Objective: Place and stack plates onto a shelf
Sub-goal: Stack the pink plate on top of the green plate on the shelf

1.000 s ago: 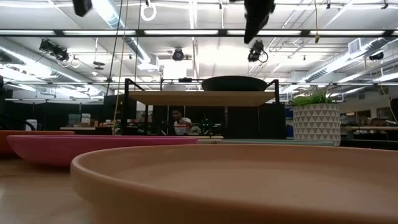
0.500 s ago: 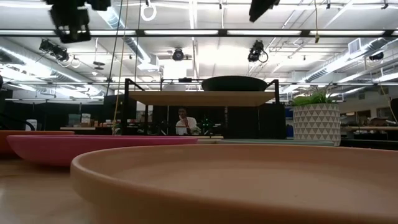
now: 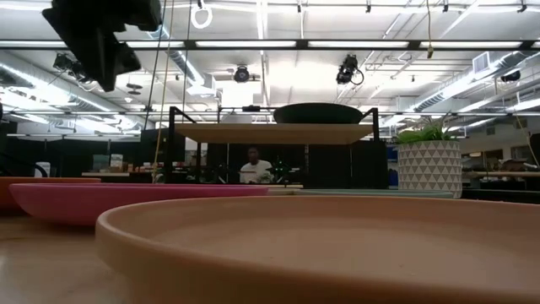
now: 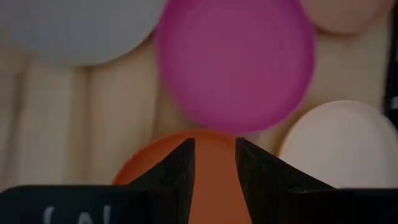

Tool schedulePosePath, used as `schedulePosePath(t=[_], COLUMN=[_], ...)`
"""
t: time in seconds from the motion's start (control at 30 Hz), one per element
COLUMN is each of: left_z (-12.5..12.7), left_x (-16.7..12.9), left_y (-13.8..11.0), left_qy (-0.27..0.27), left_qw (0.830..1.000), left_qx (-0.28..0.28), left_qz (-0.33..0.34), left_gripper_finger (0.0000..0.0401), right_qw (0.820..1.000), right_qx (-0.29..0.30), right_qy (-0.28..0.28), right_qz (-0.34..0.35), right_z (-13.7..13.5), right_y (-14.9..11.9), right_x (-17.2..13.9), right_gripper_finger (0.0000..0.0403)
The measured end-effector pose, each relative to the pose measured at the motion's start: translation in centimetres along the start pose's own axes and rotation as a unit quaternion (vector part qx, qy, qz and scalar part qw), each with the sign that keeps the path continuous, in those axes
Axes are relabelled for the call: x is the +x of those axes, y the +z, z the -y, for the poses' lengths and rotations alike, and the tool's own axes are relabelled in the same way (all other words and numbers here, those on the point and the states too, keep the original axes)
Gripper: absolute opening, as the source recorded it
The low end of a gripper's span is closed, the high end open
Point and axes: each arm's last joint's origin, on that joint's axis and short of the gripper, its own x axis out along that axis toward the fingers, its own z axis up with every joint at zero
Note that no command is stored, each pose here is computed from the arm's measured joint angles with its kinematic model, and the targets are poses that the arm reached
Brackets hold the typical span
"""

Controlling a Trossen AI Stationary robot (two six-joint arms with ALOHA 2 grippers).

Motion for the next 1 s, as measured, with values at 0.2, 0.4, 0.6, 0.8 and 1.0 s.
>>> schedulePosePath(t=[0.2,0.4,0.6,0.8,1.0], left_z=[-0.1,-2.6,-3.4,-3.0,-3.0], left_x=[4.0,8.4,9.8,10.5,12.1], left_y=[0.4,-1.5,-2.5,-2.4,-2.4], left_qy=[-0.052,-0.034,-0.026,-0.002,0.009], left_qw=[0.997,0.984,0.973,0.972,0.972], left_qx=[-0.036,-0.173,-0.226,-0.227,-0.229], left_qz=[0.036,0.036,0.045,0.059,0.042], left_gripper_finger=[0.0121,0.0121,0.0121,0.0121,0.0121], right_qw=[1.0,1.0,0.999,0.999,0.998], right_qx=[0.02,0.023,0.032,0.037,0.042], right_qy=[-0.008,-0.005,0.005,0.013,0.018], right_qz=[0.005,0.008,0.027,0.037,0.045], right_z=[-0.4,-0.7,-0.9,-1.1,-1.2], right_y=[-0.3,-0.4,0.0,0.3,0.4], right_x=[-0.3,-0.4,-0.4,-0.4,-0.4], right_gripper_finger=[0.0143,0.0143,0.0143,0.0143,0.0143])
